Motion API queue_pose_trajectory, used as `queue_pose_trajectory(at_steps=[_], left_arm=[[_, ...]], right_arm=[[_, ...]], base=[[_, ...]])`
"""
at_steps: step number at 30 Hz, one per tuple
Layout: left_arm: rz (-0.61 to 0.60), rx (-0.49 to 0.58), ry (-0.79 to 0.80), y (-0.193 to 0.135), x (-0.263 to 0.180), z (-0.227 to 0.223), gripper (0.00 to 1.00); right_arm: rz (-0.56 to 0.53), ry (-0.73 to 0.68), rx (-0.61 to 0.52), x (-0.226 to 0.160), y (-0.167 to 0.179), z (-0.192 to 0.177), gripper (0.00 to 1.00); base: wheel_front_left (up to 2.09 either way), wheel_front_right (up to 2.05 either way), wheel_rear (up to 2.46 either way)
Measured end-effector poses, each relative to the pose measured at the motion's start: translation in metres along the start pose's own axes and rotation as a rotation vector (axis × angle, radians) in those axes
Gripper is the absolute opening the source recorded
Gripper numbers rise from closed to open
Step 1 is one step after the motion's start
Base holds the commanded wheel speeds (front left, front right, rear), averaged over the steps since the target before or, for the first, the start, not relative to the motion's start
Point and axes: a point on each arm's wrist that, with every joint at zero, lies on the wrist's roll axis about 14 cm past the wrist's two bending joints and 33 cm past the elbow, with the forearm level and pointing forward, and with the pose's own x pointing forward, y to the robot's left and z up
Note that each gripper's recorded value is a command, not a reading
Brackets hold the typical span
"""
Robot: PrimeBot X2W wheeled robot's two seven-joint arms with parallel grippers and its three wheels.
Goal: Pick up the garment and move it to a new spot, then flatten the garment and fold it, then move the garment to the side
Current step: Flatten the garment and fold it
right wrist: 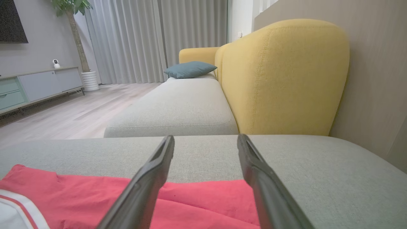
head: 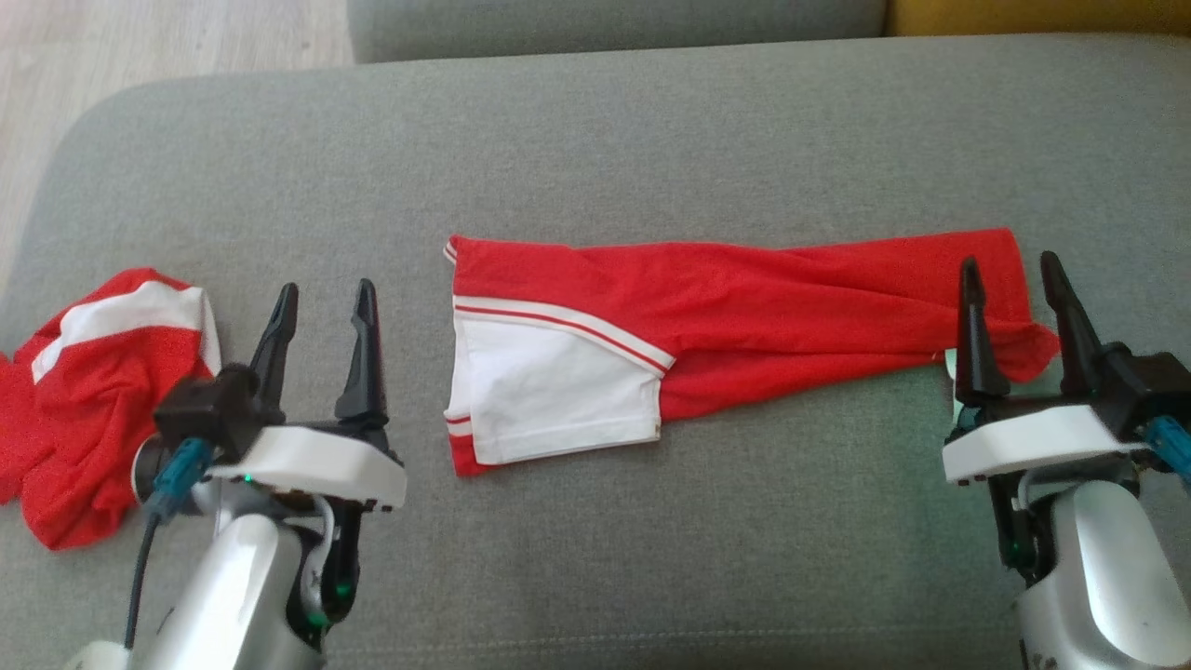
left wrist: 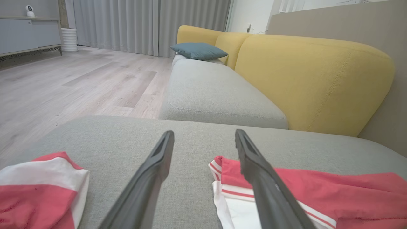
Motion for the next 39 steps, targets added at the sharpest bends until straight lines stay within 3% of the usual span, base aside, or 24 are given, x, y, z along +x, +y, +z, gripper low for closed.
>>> queue_pose_trajectory(at_steps=[4,13,19,22,31,32,33,39], left_arm=[[0.012,0.003,0.014,0.009,-0.001,-0.008,1.0],[-0.02,0.002,0.095,0.01,0.001,-0.042,1.0],[-0.002,0.012,0.115,0.024,0.01,-0.053,1.0],[0.008,0.015,0.127,0.03,0.015,-0.06,1.0],[0.013,0.02,0.144,0.035,0.019,-0.069,1.0],[0.007,0.02,0.143,0.034,0.021,-0.069,1.0],[0.002,0.022,0.139,0.033,0.023,-0.069,1.0],[-0.008,0.03,0.131,0.031,0.029,-0.067,1.0]], right_arm=[[-0.021,0.038,0.014,0.001,-0.005,-0.014,1.0],[-0.243,0.257,0.179,0.018,-0.063,-0.071,1.0],[-0.323,0.42,0.258,0.029,-0.077,-0.112,1.0],[-0.337,0.525,0.284,0.028,-0.075,-0.14,1.0],[-0.315,0.562,0.291,0.04,-0.068,-0.148,1.0],[-0.316,0.564,0.292,0.04,-0.068,-0.149,0.19],[-0.32,0.564,0.298,0.04,-0.069,-0.149,0.0],[-0.376,0.532,0.32,0.036,-0.084,-0.143,0.0]], base=[[0.0,0.0,0.0],[0.0,0.0,0.0],[0.0,0.0,0.0],[0.0,0.0,0.0],[0.0,0.0,0.0],[0.0,0.0,0.0],[0.0,0.0,0.0],[0.0,0.0,0.0]])
